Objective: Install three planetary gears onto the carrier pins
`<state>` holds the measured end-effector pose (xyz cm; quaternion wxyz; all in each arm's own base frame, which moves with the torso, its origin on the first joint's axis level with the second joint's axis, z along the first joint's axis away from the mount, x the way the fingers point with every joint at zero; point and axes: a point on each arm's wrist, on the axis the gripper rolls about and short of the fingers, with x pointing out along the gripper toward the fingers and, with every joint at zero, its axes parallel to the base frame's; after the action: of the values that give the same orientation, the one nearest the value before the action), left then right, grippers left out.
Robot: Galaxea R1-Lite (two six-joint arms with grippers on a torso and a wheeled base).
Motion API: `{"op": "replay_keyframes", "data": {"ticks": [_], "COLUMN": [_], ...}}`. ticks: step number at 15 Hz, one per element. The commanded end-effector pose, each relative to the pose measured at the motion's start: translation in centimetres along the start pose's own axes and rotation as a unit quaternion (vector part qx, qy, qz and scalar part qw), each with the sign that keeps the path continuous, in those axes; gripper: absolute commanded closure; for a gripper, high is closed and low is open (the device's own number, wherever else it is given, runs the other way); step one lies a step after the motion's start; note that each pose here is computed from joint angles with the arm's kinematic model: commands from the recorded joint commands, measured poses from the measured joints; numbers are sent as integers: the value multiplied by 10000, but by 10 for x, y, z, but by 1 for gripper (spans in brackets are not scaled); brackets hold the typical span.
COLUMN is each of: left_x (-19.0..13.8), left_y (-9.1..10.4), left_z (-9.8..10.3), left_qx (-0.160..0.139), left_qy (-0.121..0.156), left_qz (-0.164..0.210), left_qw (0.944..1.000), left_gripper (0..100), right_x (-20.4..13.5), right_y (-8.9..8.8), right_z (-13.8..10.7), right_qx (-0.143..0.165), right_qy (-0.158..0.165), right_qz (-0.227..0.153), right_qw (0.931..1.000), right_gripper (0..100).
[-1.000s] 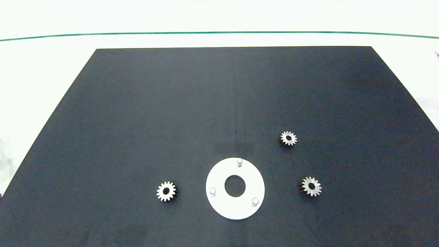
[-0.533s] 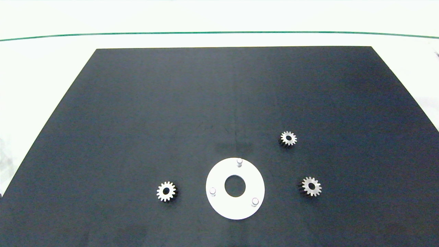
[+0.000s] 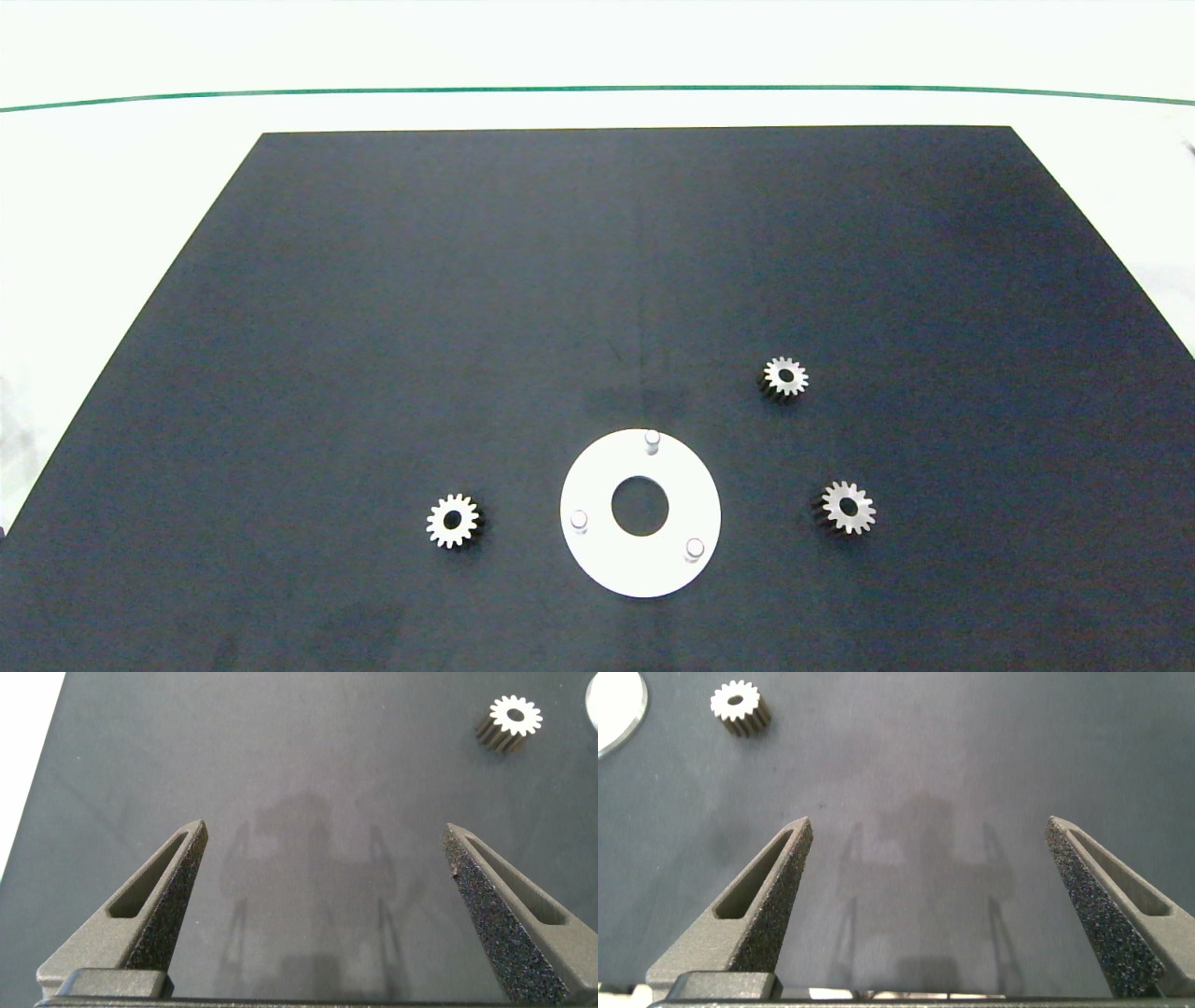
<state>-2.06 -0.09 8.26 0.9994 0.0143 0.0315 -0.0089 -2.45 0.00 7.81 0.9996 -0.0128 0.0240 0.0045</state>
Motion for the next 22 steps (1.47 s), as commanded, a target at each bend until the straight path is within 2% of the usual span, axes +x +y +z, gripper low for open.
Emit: {"op": "replay_keyframes", "data": {"ticks": [1,2,4,6,8,10,11,12,14,16,18,22], "left_x": [-20,-28,-27,-7,36,85,101,112,125,139,147,148], "left_y": [1,1,2,3,6,8,8,8,9,7,5,5], "left_z": [51,65,92,123,163,203,217,222,222,226,223,223], "left_qx": [-12,-15,156,581,855,913,926,934,930,1095,1087,1041], "left_qy": [717,1067,1241,1519,1999,2186,2173,2235,2569,2698,2829,2831], "left_qz": [-68,-94,-114,-142,-201,-226,-269,-314,-281,-149,-216,-196], "left_qw": [9974,9942,9921,9866,9759,9713,9713,9697,9615,9566,9527,9532], "left_gripper": [0,0,0,0,0,0,0,0,0,0,0,0], "right_x": [-5,-4,2,9,21,40,51,61,79,98,116,161], "right_y": [-1,-2,-2,-3,-2,-1,1,3,8,15,28,49], "right_z": [23,33,52,72,94,117,130,139,150,156,159,161], "right_qx": [-9,-19,-40,-160,-399,-554,-577,-593,-659,-737,-951,-1709], "right_qy": [117,200,375,496,684,982,1067,1168,1589,1991,2215,2542], "right_qz": [130,155,206,398,579,691,766,832,1067,1384,1842,2284], "right_qw": [9998,9997,9991,9978,9952,9912,9897,9879,9793,9673,9529,9241], "right_gripper": [0,0,0,0,0,0,0,0,0,0,0,0]}}
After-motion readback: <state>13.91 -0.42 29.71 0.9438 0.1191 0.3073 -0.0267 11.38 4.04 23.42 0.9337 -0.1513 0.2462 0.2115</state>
